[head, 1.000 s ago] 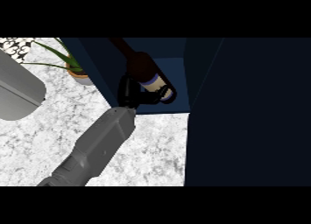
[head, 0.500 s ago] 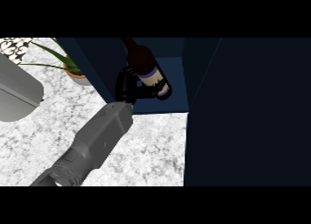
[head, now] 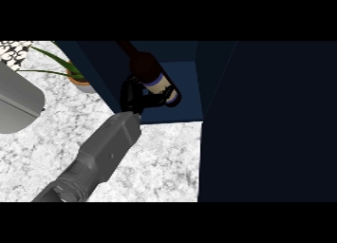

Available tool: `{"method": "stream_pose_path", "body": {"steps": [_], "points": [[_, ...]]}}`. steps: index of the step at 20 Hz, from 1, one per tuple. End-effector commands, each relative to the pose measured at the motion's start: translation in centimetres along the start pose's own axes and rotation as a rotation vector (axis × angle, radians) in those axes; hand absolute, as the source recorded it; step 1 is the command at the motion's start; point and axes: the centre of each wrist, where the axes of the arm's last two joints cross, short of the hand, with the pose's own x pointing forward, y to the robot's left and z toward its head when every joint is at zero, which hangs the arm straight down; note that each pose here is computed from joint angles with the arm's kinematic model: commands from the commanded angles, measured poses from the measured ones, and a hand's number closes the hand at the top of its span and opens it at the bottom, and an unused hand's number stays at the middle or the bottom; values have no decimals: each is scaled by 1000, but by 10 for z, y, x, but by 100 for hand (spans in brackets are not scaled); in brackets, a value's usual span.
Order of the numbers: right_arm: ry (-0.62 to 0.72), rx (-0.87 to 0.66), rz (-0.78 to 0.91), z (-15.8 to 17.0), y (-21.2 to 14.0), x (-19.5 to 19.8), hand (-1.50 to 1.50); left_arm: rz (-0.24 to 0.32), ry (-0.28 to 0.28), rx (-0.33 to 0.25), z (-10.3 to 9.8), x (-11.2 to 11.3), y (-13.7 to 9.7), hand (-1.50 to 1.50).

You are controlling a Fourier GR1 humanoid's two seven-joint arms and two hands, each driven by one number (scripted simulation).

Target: Pick up the wine, place it into the cabinet and close the cabinet

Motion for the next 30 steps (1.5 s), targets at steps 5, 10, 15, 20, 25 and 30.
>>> {"method": "stream_pose_path", "body": {"steps": [5,10,15,20,25,30], "points": [[16,1,16,-3,1,5,-150,4,-125,27,-9,7,12,-150],[-2,-6,37,4,4,12,-150,-5,-185,-30,-3,4,-3,-150],[9,-16,47,7,9,3,-150,23,-207,-56,2,2,1,-150],[38,-14,55,8,-6,8,-150,-15,-184,-93,16,-5,17,-150],[20,-49,40,6,11,9,-150,-10,-180,-213,30,6,18,-150],[14,-49,43,15,15,14,-150,21,-131,-344,64,28,-16,-150]]}}
